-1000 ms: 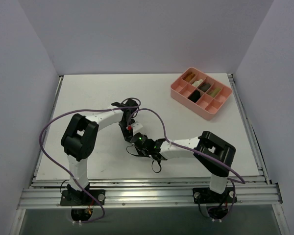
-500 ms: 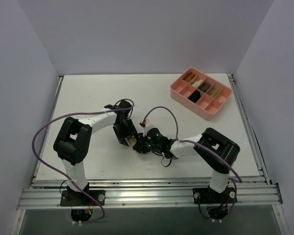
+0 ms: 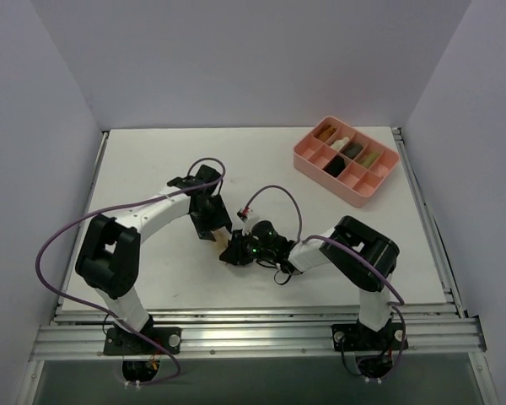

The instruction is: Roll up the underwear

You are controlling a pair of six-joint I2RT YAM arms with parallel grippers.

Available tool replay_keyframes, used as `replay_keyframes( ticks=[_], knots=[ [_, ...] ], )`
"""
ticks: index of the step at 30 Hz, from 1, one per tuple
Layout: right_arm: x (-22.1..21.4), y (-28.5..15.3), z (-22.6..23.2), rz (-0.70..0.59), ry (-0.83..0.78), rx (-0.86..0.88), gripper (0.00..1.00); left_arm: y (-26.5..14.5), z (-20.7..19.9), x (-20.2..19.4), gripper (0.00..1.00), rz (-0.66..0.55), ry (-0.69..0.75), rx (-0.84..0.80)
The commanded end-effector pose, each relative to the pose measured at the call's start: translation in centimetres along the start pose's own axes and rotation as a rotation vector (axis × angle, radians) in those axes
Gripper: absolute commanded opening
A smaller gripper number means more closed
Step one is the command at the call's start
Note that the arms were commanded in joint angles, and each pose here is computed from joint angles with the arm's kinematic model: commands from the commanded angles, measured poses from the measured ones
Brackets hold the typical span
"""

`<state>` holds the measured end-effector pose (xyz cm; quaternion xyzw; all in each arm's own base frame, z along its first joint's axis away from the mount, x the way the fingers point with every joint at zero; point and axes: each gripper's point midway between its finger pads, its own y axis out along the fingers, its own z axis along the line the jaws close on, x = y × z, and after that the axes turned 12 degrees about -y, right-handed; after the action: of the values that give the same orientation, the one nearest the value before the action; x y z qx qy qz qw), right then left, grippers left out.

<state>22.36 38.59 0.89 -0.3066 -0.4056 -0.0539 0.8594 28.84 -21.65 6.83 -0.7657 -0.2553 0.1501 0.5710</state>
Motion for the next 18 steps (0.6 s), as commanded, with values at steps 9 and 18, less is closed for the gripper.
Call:
replay_keyframes(
  ticks=[9, 18],
  knots=[
    [-14.7, -4.0, -5.0, 0.500, 0.144, -0.201, 0.00, -1.0, 3.0, -0.2, 0.55, -0.052, 0.054, 0.018],
    [-14.7, -3.8, -5.0, 0.509, 0.159, -0.199, 0.00, -0.6, 4.9, 0.1, 0.57, -0.086, 0.044, 0.076]
  ],
)
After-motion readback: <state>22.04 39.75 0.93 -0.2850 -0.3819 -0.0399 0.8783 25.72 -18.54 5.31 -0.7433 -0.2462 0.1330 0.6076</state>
